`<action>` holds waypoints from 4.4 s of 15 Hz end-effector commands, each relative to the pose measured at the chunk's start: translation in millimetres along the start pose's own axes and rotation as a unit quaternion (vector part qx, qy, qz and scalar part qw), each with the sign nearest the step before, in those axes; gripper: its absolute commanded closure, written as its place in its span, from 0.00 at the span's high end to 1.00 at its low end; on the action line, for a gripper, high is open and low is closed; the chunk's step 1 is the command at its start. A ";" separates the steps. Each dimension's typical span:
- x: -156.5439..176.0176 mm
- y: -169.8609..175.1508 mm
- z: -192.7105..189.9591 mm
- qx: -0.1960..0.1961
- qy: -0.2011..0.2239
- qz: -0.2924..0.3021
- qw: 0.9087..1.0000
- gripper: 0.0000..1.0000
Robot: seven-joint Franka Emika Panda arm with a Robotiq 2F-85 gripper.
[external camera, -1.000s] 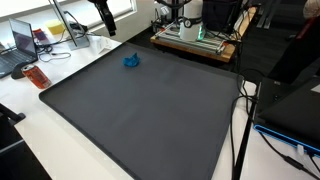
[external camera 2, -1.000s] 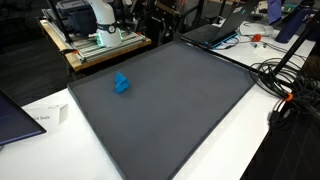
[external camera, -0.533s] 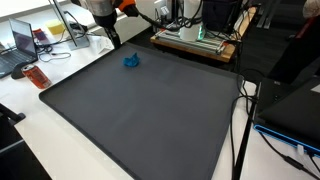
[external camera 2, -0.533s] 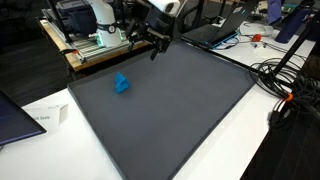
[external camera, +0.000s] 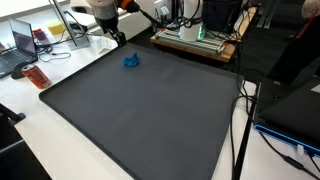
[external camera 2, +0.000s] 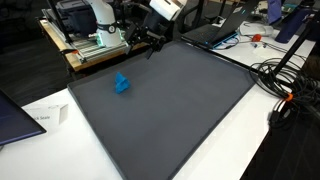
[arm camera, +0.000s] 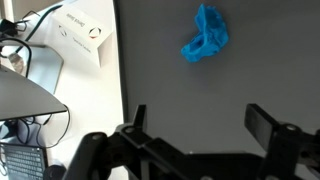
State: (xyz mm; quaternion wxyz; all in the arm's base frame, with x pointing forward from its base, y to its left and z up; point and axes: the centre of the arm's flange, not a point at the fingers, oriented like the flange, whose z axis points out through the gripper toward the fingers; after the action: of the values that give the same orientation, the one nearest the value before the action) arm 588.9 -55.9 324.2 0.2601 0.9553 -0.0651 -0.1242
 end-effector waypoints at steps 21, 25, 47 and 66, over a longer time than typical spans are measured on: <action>0.3 -71.9 91.6 0.001 -0.091 -0.227 0.970 1.00; 1.3 -92.9 102.8 -0.009 -0.103 -0.246 0.964 1.00; 11.9 -122.9 139.0 -0.033 -0.156 -0.314 0.936 1.00; -62.6 -10.9 134.7 0.127 0.016 -0.293 0.948 1.00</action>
State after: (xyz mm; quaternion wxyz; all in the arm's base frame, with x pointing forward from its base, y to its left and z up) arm 522.5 -88.9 197.5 0.1250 0.9479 0.1997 -0.2147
